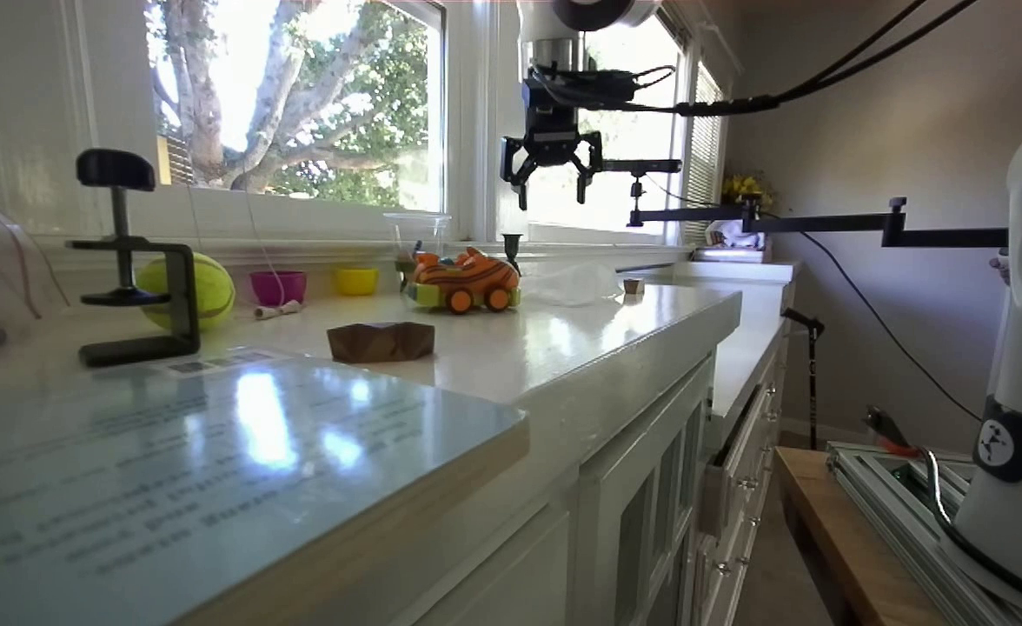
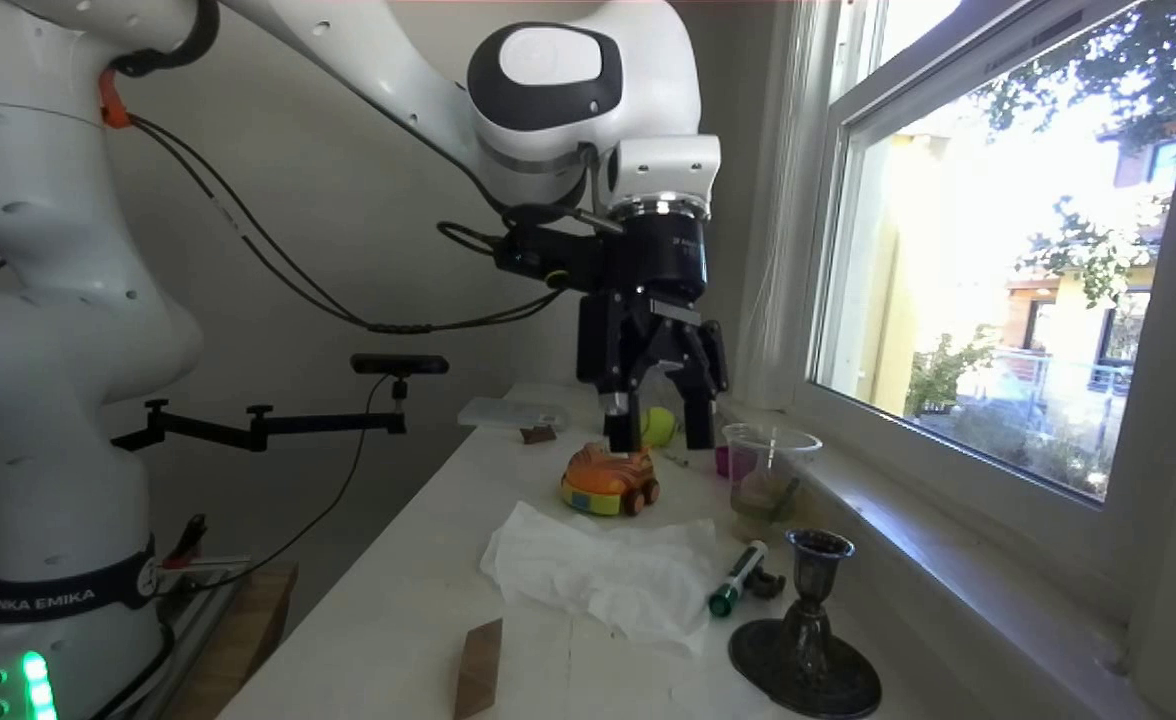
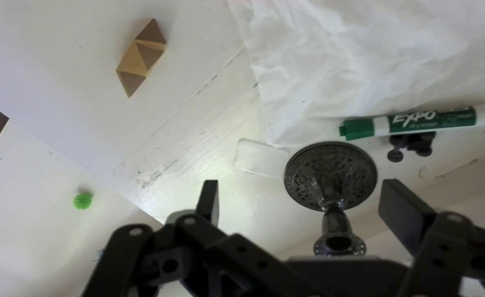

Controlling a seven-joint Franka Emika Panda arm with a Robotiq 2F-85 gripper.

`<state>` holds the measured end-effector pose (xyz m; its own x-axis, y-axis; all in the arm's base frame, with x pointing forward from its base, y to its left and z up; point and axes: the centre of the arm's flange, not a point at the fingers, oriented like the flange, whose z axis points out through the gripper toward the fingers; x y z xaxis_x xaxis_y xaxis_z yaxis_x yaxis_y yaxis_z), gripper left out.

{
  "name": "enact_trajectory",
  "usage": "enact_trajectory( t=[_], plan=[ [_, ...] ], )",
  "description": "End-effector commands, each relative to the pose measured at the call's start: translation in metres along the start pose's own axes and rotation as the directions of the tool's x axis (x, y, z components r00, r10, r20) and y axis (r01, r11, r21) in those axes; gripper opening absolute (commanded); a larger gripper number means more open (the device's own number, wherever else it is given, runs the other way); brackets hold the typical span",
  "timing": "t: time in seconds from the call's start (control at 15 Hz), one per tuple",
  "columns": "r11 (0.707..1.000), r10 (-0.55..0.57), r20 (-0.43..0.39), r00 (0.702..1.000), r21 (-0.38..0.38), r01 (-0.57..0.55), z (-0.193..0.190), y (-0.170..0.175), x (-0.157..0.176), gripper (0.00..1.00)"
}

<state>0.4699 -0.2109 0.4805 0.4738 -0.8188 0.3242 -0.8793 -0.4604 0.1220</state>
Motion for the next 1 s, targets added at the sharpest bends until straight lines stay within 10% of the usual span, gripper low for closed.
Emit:
enact_trajectory(
  t=[0.0, 0.93],
  plan=[
    [0.997, 0.075, -0.018, 0.997, 0.014, -0.075, 0.013, 0.003, 0.024, 1.00],
    [0.995, 0.067, 0.016, 0.998, 0.066, -0.068, 0.027, -0.001, 0.028, 1.00]
  ],
)
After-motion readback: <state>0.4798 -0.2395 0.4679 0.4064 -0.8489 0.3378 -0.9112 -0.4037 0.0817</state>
